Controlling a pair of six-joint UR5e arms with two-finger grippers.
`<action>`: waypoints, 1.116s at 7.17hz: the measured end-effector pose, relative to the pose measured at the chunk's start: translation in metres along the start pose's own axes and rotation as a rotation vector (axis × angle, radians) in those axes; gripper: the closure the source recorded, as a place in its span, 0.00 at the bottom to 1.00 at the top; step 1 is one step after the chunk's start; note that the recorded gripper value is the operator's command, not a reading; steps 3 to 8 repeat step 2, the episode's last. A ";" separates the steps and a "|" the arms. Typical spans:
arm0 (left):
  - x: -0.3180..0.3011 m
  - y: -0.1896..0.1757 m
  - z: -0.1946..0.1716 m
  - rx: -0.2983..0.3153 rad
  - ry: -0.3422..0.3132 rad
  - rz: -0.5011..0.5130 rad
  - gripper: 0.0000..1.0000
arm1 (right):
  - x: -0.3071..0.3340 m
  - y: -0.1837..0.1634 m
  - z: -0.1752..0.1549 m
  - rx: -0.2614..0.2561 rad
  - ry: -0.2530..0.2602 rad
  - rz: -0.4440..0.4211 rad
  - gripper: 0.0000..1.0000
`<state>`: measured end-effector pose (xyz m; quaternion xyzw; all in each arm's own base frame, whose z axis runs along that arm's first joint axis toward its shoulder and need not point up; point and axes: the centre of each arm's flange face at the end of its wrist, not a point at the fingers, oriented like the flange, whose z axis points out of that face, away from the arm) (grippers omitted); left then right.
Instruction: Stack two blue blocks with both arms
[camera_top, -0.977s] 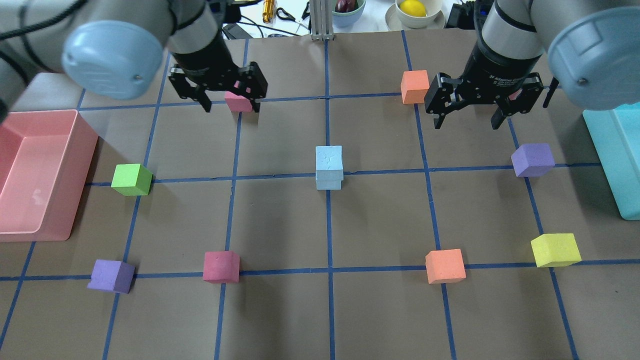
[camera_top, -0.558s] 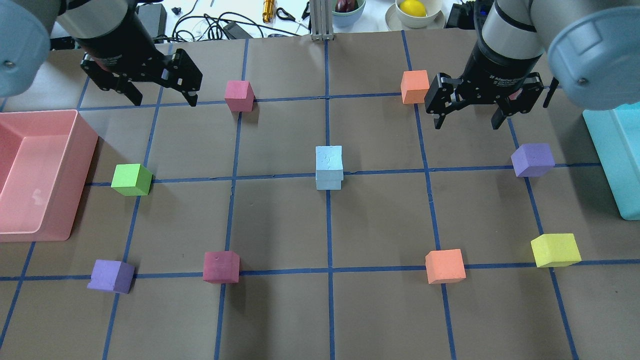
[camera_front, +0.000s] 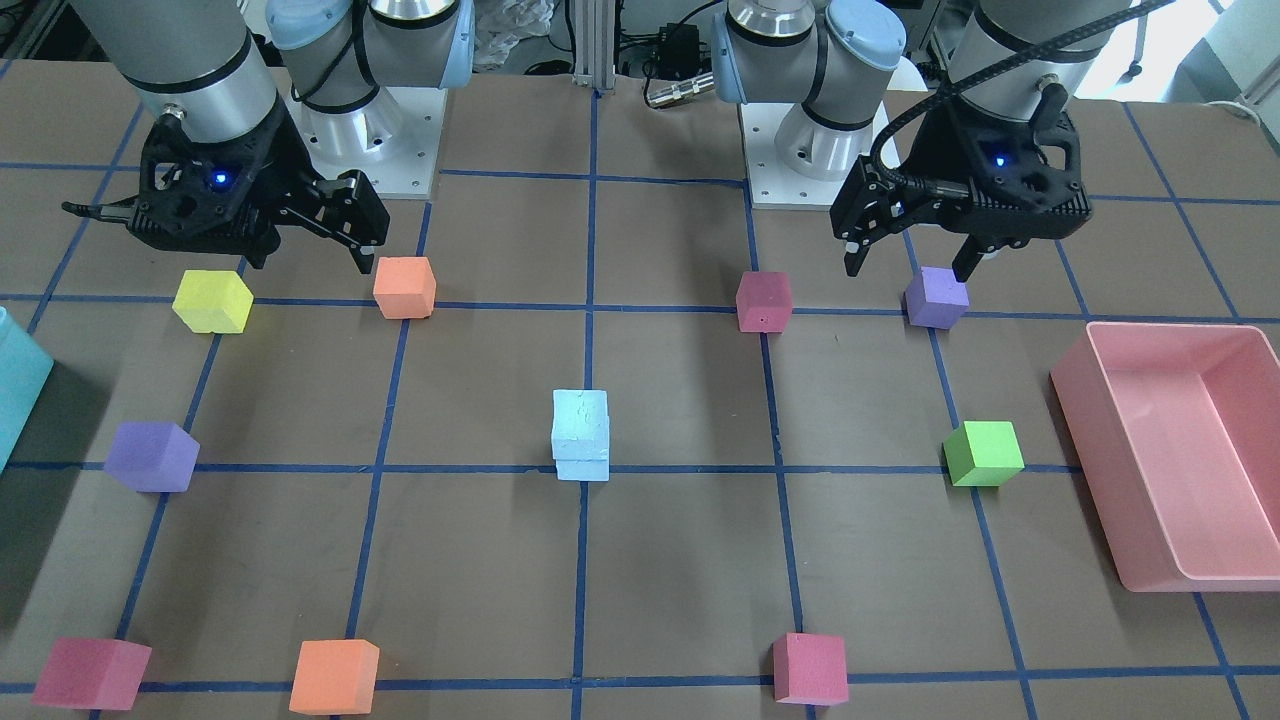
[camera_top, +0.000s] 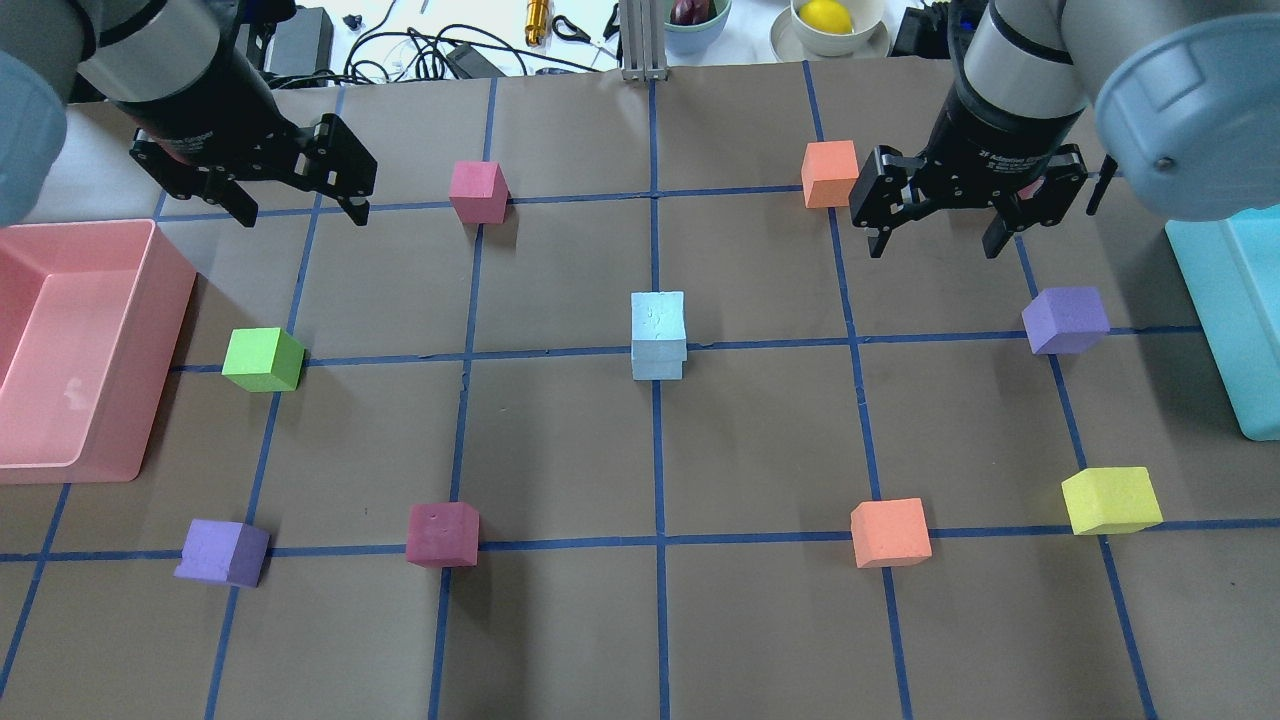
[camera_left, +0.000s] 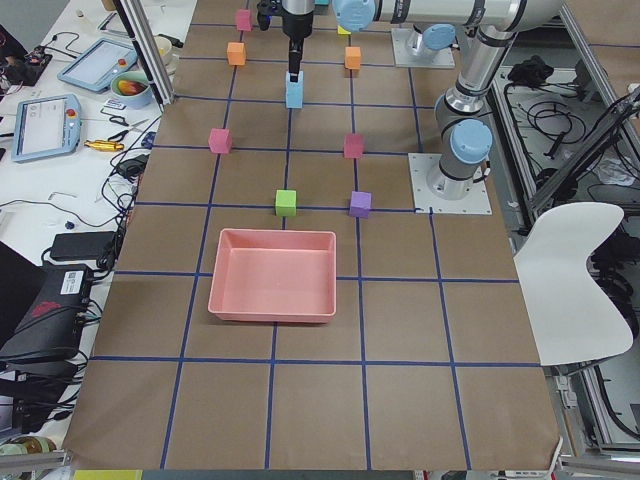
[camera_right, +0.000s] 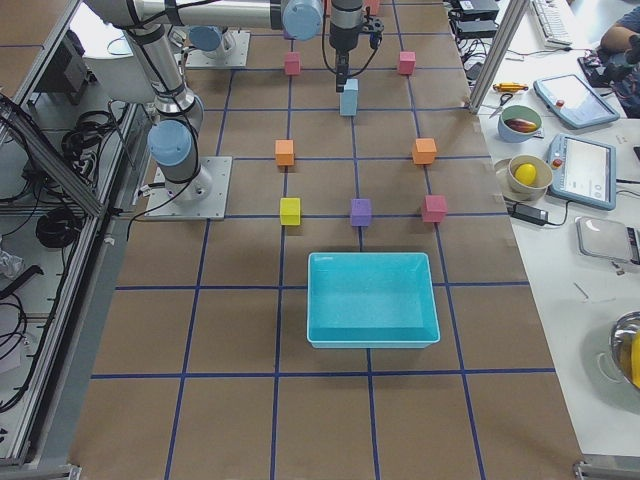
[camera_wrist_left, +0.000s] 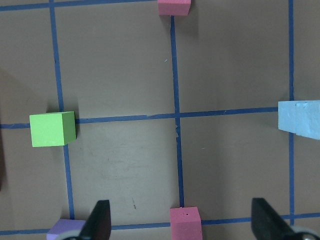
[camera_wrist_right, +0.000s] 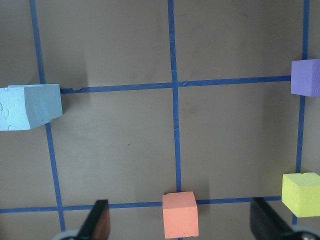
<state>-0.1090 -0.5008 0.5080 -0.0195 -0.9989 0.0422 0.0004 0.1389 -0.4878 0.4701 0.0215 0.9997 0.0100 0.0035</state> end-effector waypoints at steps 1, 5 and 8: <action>0.000 0.000 0.000 0.003 -0.001 -0.001 0.00 | 0.000 0.000 0.000 -0.001 0.000 -0.003 0.00; 0.000 -0.001 -0.001 0.005 0.000 -0.002 0.00 | -0.001 0.000 0.000 -0.001 0.000 -0.005 0.00; 0.000 -0.001 -0.001 0.005 0.000 -0.002 0.00 | -0.001 0.000 0.000 -0.001 0.000 -0.005 0.00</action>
